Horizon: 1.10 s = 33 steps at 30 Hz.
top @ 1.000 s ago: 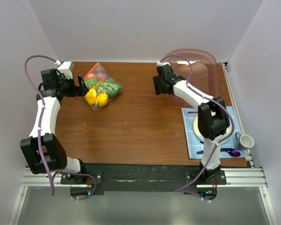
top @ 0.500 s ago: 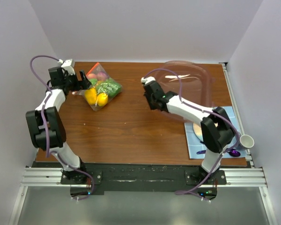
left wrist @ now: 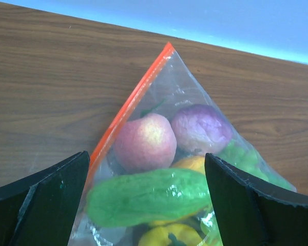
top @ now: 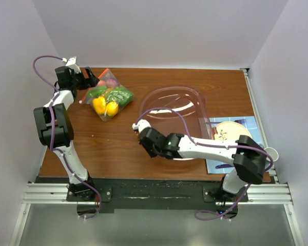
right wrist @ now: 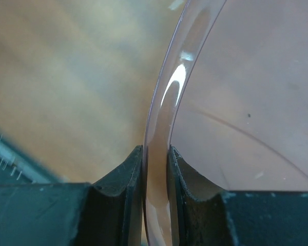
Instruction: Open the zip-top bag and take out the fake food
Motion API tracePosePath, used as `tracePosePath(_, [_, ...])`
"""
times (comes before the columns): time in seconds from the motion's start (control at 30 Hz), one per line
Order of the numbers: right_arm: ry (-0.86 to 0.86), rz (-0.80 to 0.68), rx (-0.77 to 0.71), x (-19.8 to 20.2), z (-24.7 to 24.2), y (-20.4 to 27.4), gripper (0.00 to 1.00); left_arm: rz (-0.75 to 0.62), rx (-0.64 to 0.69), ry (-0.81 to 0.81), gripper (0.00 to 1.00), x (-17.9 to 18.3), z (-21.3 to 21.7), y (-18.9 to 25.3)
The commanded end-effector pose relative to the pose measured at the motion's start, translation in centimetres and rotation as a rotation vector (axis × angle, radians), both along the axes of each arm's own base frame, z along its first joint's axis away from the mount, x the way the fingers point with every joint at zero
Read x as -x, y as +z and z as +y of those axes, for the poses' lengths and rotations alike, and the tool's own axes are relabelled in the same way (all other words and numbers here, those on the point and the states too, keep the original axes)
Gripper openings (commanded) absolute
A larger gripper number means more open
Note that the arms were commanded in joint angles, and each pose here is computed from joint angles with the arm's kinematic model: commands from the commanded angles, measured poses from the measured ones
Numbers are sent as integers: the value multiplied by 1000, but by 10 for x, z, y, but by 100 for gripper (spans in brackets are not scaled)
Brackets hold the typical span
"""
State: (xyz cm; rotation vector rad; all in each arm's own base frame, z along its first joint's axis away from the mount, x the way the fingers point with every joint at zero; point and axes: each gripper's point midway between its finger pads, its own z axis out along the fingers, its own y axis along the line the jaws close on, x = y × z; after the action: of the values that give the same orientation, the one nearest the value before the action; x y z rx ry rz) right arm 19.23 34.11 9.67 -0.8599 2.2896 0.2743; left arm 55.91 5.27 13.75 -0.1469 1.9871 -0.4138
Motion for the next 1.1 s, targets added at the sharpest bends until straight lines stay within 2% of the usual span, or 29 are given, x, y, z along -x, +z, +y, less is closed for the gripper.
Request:
tracePosePath(0.0, [30, 85, -94, 55, 14, 4, 16, -90, -3, 15, 100, -26, 10, 16])
tracePosePath(0.03, [55, 86, -103, 63, 17, 6, 17, -67, 3, 18, 100, -28, 11, 3])
tracePosePath(0.13, [178, 74, -89, 92, 31, 6, 32, -66, -1, 22, 100, -40, 14, -6])
tracePosePath(0.17, [210, 70, -69, 101, 34, 5, 53, -74, 2, 17, 100, -44, 14, -4])
tracePosePath(0.27, [225, 43, 0, 103, 37, 4, 75, -92, 16, -20, 100, -54, 10, -11])
tracePosePath(0.47, [223, 0, -24, 100, 50, 29, 81, -80, 70, -106, 99, -63, -3, -28])
tracePosePath(0.53, [212, -22, -24, 96, 48, 36, 81, -66, 103, -145, 90, -61, -10, -34])
tracePosePath(0.57, [206, -33, -34, 94, 49, 42, 82, -65, 127, -175, 75, -60, -16, -31])
tracePosePath(0.63, [193, -55, -36, 91, 44, 51, 82, -60, 146, -201, 53, -58, -20, -28])
tracePosePath(0.67, [179, -73, -35, 87, 42, 55, 82, -51, 165, -217, 34, -54, -24, -28])
tracePosePath(0.7, [172, -85, -38, 85, 39, 61, 82, -49, 173, -222, 26, -52, -24, -26])
tracePosePath(0.73, [163, -96, -37, 83, 36, 64, 83, -44, 180, -233, 13, -47, -27, -25])
tracePosePath(0.8, [136, -128, -33, 77, 29, 70, 83, -44, 189, -263, 2, -40, -30, -19])
tracePosePath(0.93, [96, -180, -91, 69, 21, 97, 83, -44, 226, -324, 0, -19, -34, 14])
tracePosePath(1.07, [88, -242, -144, 62, 19, 124, 84, -97, 184, -395, 0, 8, -42, 62])
